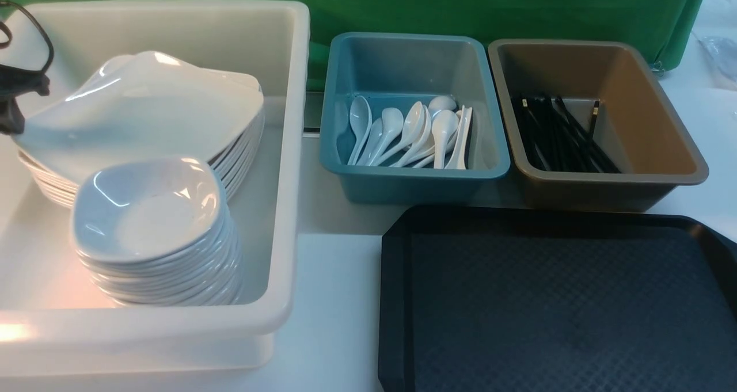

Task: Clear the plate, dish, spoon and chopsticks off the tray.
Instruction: Use the left arm to put the plate into the large storage box on the left

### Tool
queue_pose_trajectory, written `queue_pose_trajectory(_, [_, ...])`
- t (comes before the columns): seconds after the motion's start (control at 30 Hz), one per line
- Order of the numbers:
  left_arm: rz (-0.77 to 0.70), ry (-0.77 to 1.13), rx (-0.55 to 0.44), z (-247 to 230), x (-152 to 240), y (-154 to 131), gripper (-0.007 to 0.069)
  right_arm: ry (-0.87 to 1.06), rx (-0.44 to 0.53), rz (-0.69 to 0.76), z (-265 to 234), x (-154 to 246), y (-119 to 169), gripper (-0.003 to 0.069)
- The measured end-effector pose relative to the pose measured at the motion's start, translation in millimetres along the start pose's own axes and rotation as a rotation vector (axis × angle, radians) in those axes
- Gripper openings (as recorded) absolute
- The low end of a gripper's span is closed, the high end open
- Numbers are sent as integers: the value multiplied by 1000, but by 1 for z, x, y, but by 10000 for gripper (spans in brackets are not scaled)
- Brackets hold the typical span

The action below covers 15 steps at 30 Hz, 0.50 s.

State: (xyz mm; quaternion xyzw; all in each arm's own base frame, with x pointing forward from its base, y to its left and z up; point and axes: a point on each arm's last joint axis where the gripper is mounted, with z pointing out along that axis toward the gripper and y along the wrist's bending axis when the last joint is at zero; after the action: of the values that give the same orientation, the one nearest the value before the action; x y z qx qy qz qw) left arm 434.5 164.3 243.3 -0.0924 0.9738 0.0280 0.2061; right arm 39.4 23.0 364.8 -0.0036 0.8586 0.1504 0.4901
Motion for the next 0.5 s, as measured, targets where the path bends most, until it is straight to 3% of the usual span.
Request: queue_pose_trajectory(0.5, [-128,83,23,-9,8,-1,13,-10,0,-35,0,-1,0,144])
